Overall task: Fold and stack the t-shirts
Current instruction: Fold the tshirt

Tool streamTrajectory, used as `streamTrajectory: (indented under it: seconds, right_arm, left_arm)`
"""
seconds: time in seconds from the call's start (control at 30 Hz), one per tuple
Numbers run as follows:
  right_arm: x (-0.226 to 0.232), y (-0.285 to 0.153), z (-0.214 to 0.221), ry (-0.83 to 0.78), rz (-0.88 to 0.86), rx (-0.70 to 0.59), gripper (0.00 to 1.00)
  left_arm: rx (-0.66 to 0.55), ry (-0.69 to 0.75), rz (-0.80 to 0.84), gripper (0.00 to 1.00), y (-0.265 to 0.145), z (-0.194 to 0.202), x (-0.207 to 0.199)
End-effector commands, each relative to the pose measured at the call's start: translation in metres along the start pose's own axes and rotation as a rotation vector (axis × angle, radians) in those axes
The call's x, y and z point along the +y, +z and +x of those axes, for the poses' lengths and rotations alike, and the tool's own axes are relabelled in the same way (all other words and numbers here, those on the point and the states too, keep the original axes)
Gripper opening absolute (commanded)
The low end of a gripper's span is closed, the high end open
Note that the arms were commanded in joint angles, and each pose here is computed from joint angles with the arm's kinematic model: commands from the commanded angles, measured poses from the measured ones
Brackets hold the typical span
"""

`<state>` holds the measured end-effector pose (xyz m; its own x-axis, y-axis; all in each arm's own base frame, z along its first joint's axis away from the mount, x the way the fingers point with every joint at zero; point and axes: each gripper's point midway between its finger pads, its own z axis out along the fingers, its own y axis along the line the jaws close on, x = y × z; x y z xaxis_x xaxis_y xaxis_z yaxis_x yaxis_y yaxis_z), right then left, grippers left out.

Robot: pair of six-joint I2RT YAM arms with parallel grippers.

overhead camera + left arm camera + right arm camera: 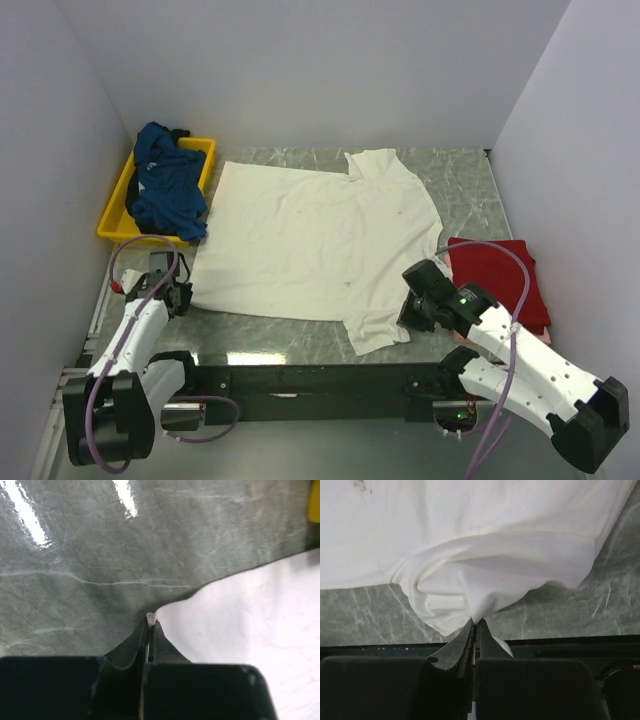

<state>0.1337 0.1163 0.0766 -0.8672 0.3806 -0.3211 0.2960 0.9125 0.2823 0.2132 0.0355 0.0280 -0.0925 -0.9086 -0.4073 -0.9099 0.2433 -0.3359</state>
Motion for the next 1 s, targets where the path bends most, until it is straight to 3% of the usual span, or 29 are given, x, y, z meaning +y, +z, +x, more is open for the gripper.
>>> streamTrajectory:
  seconds: [0.0,0.23,0.37,0.57,0.77,0.97]
  right_arm:
    - [-0.015,-0.007,0.015,0.022,0.021,0.044,0.0]
    - [-0.027,-0.021,0.032,0.007,0.002,0.1,0.0]
    - [-0.025,-0.038,0.026,0.008,-0.023,0.067,0.0]
    - [0.009,-0.047,-0.011,-0.013,-0.1,-0.052,0.0]
    - [0.047,-0.025,-0.062,-0.051,-0.072,-0.158,0.0]
    - [0.072,0.007,-0.121,-0.036,-0.046,-0.17,0.0]
  left_arm:
    - [-0.059,0.008,0.031,0.01,-0.008,-0.013,-0.003]
    - [-0.073,-0.004,0.073,0.01,-0.021,-0.018,-0.007]
    - [-0.083,0.013,0.133,0.01,-0.028,-0.023,-0.021]
    - [-0.099,0.098,0.22,0.01,-0.042,-0.034,-0.071]
    - [-0.104,0.2,0.17,0.0,-0.036,-0.026,-0.12]
    - [-0.088,0.245,0.098,0.01,-0.011,-0.02,-0.151]
